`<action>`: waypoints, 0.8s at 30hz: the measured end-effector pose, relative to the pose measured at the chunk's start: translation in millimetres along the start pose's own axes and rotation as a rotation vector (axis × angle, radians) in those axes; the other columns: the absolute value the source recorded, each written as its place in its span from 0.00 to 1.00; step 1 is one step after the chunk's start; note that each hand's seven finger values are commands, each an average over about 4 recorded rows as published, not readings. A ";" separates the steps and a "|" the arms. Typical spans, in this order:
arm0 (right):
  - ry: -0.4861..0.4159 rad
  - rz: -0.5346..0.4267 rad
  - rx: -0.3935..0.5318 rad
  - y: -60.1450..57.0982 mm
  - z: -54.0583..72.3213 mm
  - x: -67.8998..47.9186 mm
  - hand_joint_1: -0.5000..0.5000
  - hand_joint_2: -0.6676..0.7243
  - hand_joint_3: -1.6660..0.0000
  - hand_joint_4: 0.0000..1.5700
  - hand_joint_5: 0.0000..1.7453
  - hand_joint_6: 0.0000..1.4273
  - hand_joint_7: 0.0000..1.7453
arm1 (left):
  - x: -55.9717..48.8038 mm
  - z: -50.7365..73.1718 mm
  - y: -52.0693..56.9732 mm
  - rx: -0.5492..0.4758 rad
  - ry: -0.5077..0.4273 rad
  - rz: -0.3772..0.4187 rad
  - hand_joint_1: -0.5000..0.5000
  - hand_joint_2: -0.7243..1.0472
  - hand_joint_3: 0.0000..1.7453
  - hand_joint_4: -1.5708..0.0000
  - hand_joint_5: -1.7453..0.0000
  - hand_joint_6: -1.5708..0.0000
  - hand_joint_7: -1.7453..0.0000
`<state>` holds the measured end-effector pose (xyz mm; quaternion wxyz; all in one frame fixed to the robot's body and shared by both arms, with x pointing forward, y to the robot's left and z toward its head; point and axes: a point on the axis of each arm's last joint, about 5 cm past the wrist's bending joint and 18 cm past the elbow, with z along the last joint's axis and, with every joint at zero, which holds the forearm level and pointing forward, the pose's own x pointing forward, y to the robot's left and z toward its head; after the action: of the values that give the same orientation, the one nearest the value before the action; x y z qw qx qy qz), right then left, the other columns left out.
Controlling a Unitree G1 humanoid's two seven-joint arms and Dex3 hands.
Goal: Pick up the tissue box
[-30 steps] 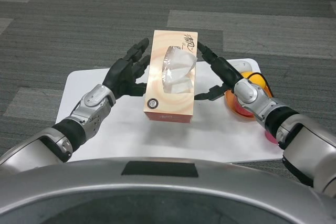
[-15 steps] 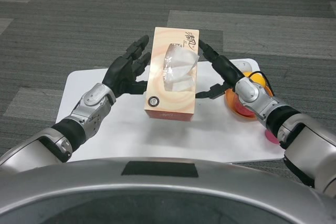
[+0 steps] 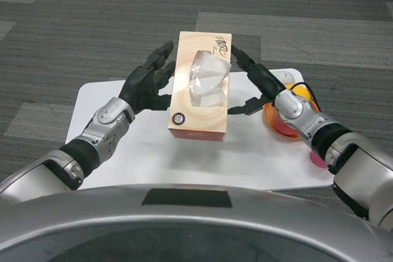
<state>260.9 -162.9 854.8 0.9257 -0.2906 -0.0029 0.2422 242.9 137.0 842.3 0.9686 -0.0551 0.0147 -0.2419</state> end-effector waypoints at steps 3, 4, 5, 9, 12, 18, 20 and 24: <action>-0.007 0.002 0.000 -0.1 1.0 0.3 0.04 0.09 0.71 0.00 0.00 0.00 0.00 | -0.5 0.6 1.1 0.002 0.006 -0.001 1.00 1.00 0.10 1.00 1.00 1.00 1.00; -0.008 0.003 0.000 -0.2 1.2 0.4 0.04 0.09 0.71 0.00 0.00 0.00 0.00 | -0.6 0.9 1.5 0.004 0.008 -0.003 1.00 1.00 0.10 1.00 1.00 1.00 1.00; -0.009 0.003 0.000 -0.3 1.3 0.4 0.04 0.09 0.71 0.00 0.00 0.00 0.00 | -0.7 1.5 1.8 0.006 0.008 -0.005 1.00 1.00 0.10 1.00 1.00 1.00 1.00; -0.011 0.007 -0.001 -0.6 1.6 0.4 0.04 0.09 0.71 0.00 0.00 0.00 0.00 | -1.1 2.9 3.0 0.017 0.011 -0.015 1.00 1.00 0.10 1.00 1.00 1.00 1.00; -0.011 0.010 -0.001 -0.7 1.7 0.4 0.04 0.09 0.71 0.00 0.00 0.00 0.00 | -1.5 2.6 3.4 0.021 0.018 -0.021 1.00 1.00 0.10 1.00 1.00 1.00 1.00; -0.012 0.011 -0.001 -0.8 1.7 0.4 0.04 0.09 0.71 0.00 0.00 0.00 0.00 | -2.0 3.2 4.3 0.027 0.021 -0.032 1.00 1.00 0.10 1.00 1.00 1.00 1.00; -0.012 0.011 -0.001 -0.9 1.8 0.4 0.04 0.09 0.71 0.00 0.00 0.00 0.00 | -2.1 3.4 4.5 0.029 0.022 -0.035 1.00 1.00 0.10 1.00 1.00 1.00 1.00; -0.014 0.013 -0.002 -1.1 2.0 0.4 0.04 0.09 0.71 0.00 0.00 0.00 0.00 | -2.1 3.9 4.9 0.031 0.029 -0.039 1.00 1.00 0.10 1.00 1.00 1.00 1.00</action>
<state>261.4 -162.4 857.0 0.9238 -0.2898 -0.0079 0.2501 243.6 142.7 845.6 0.9642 -0.0370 0.0238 -0.2617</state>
